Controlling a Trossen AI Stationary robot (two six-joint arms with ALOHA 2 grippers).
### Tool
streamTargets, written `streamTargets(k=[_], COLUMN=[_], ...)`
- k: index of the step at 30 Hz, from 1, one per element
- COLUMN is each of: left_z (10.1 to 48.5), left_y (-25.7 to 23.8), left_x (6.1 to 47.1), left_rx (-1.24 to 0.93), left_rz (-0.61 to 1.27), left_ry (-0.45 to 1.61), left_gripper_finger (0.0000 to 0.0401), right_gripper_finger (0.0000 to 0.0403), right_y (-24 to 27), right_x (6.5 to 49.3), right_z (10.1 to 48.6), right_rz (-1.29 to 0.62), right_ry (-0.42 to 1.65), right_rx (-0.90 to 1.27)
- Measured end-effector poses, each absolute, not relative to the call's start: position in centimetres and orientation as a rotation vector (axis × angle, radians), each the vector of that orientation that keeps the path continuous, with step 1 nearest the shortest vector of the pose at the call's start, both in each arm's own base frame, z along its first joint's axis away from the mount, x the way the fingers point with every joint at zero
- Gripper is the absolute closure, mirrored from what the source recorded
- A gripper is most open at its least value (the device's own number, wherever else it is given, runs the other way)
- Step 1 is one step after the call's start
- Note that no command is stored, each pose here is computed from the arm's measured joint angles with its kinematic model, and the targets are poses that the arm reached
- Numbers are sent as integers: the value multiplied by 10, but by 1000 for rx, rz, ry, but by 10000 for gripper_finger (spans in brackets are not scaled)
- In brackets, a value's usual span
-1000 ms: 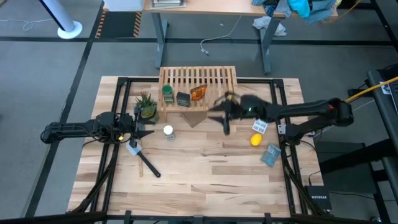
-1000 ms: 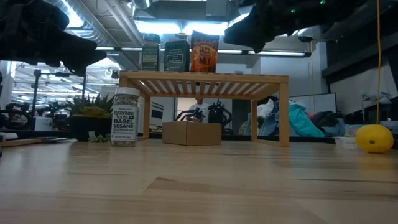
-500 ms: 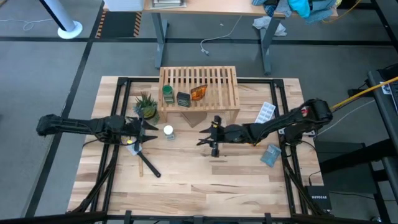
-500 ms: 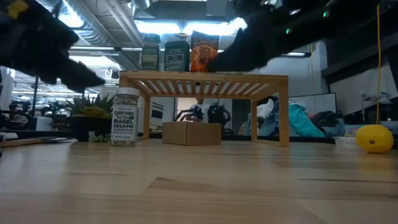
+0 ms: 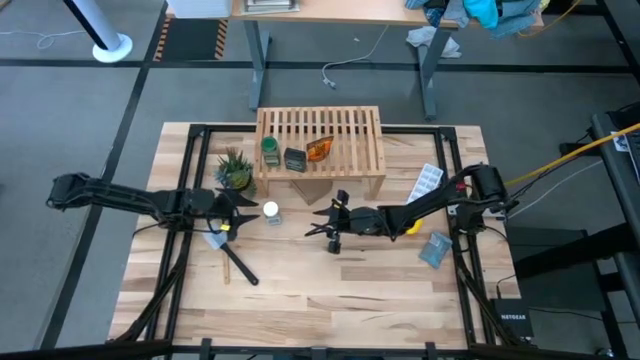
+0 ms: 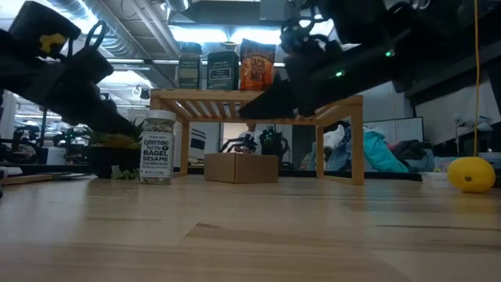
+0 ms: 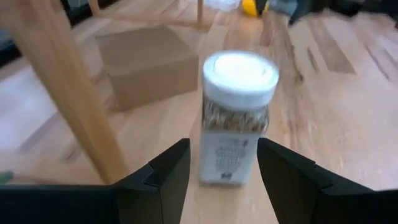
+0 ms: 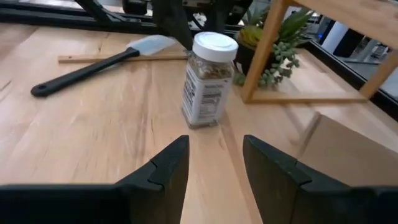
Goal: Shelf spices
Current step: Put the white seasoning bottle on the shelf
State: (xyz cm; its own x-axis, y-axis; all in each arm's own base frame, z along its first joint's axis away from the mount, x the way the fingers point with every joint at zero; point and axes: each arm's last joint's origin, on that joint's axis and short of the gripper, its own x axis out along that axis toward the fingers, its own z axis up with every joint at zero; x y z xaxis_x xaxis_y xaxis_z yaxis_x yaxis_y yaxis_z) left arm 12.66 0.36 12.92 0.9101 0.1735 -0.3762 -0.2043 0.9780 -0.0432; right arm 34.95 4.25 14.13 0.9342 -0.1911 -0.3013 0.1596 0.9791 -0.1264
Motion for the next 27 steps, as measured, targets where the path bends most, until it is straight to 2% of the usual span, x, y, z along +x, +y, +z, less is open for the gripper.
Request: streamTargets(k=[16,27], left_z=[122,113], left_y=[3,-2], left_x=[143,155], left_rx=[-81,-81], left_rz=[194,164], left_ry=[383,389], left_gripper_finger=[221,221], right_gripper_finger=[247,247], right_y=[25,15], right_x=[408,419], right_z=[112,111], right_rz=[-201,-162], right_ry=[333,321], right_rx=[-96,-77])
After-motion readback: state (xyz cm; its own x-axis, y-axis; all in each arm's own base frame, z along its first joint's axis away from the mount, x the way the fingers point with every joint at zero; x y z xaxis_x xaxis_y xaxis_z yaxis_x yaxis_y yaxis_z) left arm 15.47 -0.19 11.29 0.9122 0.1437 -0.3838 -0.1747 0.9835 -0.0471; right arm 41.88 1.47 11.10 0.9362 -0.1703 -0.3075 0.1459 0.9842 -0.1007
